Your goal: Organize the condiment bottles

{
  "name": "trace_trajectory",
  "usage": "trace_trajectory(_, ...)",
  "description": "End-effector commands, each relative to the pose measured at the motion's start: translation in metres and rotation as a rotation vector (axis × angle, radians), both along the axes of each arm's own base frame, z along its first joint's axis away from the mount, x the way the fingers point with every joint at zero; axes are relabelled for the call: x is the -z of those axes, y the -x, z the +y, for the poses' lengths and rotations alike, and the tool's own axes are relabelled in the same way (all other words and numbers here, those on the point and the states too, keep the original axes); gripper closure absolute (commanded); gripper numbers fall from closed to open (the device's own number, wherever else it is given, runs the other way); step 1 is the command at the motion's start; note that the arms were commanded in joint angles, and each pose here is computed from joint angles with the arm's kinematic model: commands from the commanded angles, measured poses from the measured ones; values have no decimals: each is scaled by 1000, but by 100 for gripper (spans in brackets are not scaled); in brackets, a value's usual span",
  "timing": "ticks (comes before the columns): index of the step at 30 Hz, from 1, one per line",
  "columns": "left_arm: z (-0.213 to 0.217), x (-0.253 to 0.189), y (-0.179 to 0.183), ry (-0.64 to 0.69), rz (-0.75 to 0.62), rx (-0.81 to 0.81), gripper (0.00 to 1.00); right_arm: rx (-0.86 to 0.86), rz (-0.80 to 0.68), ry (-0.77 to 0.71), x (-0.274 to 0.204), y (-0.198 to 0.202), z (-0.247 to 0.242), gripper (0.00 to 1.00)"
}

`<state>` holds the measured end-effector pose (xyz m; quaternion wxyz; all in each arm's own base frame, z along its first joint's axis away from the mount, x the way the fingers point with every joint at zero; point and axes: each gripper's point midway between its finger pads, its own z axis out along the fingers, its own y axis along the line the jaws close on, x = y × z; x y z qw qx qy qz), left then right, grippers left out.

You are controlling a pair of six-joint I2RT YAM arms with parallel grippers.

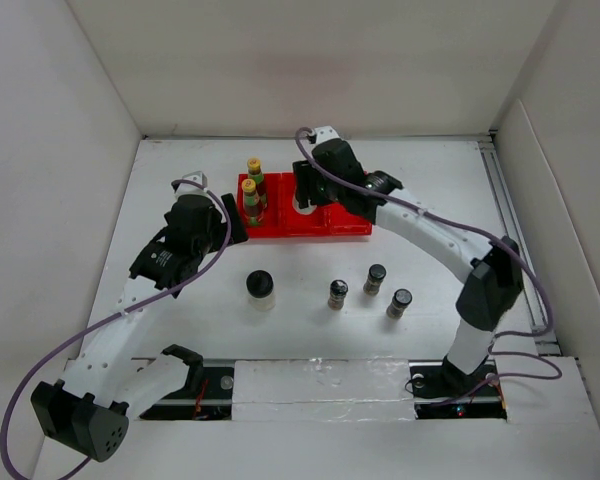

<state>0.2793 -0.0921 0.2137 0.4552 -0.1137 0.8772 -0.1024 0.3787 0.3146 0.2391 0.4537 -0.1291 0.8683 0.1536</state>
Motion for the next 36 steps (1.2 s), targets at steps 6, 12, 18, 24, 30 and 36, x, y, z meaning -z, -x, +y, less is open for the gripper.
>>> trace_trajectory(6, 2, -13, -3, 7, -49, -18, 1, 20, -29, 77, 14, -54, 32, 96)
trace_trajectory(12, 0, -9, -5, 3, -34, -4, 1, 22, -39, 77, 28, -79, 34, 96)
trace_trajectory(18, -1, -7, -5, -2, -31, 2, 1, 32, -17, 85, 48, -106, 30, 95)
trace_trajectory(24, -3, -4, -7, -5, -18, 10, 1, 22, 3, 63, 68, -129, 26, 91)
trace_trajectory(30, -4, 0, -8, -12, -4, 14, 1, -3, 25, 51, 75, -136, 31, 63)
trace_trajectory(36, -4, 0, -7, -10, -4, 19, 1, -18, -6, 22, 63, -134, 39, 30)
